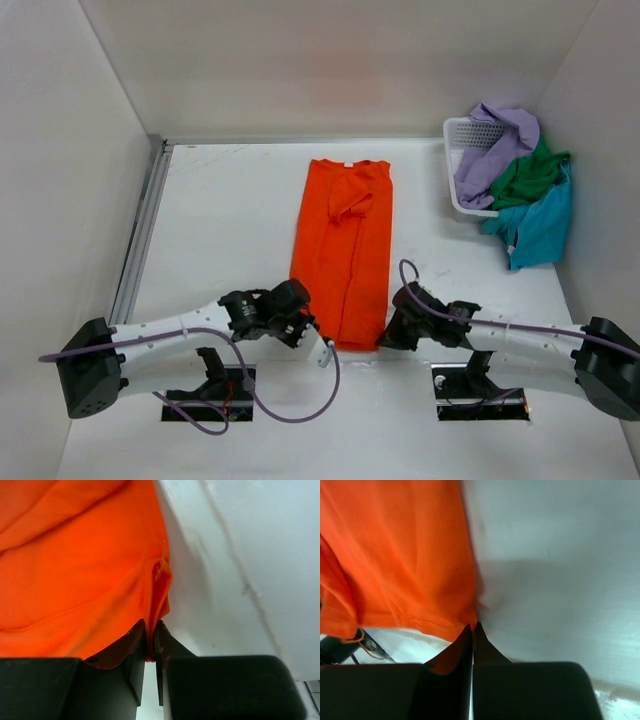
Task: Fold and stack the t-shirts
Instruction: Grab the bottom of the folded rectangular tshirt with both arms, then fold the folded rectangular tshirt in 1/3 of the way
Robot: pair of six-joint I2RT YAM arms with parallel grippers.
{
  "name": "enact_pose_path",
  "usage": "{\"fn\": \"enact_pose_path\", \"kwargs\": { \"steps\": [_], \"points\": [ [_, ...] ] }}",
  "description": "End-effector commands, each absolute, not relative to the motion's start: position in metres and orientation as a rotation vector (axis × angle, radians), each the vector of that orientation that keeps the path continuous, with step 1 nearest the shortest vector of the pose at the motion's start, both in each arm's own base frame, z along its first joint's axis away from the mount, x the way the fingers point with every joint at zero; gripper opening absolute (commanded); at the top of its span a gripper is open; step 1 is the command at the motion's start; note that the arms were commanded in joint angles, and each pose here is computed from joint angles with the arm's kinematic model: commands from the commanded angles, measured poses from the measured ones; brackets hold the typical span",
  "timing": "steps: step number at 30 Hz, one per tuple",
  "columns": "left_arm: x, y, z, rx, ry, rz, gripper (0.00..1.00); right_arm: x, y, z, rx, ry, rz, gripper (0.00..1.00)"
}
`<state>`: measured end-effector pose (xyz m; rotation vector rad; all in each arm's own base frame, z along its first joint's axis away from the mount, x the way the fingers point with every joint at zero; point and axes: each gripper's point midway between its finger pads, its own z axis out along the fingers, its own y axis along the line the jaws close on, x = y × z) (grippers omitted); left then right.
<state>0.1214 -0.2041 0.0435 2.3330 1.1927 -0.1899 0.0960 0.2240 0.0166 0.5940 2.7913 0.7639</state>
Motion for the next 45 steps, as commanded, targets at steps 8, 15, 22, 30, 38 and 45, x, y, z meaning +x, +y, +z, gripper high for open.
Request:
{"fn": "enact_pose_path", "kwargs": {
  "steps": [8, 15, 22, 30, 38, 45],
  "points": [
    [0.244, -0.228, 0.139, 1.864, 1.521, -0.272, 0.06, 0.203, 0.228, 0.106, 0.385, 2.599, 0.843, 0.0],
    [0.365, -0.239, 0.181, 1.65, 1.63, -0.212, 0.06, 0.322, 0.213, 0.138, 0.358, 2.509, 0.798, 0.0],
    [0.435, -0.236, 0.164, 1.59, 1.699, -0.153, 0.07, 0.383, 0.207, 0.13, 0.398, 2.512, 0.785, 0.0],
    [0.475, -0.239, 0.136, 1.571, 1.709, -0.13, 0.1, 0.421, 0.206, 0.112, 0.443, 2.536, 0.782, 0.0],
    [0.499, -0.247, 0.118, 1.561, 1.683, -0.14, 0.13, 0.432, 0.194, 0.093, 0.511, 2.559, 0.747, 0.02],
    [0.516, -0.245, 0.104, 1.547, 1.684, -0.121, 0.28, 0.46, 0.178, 0.081, 0.552, 2.516, 0.739, 0.31]
  ]
}}
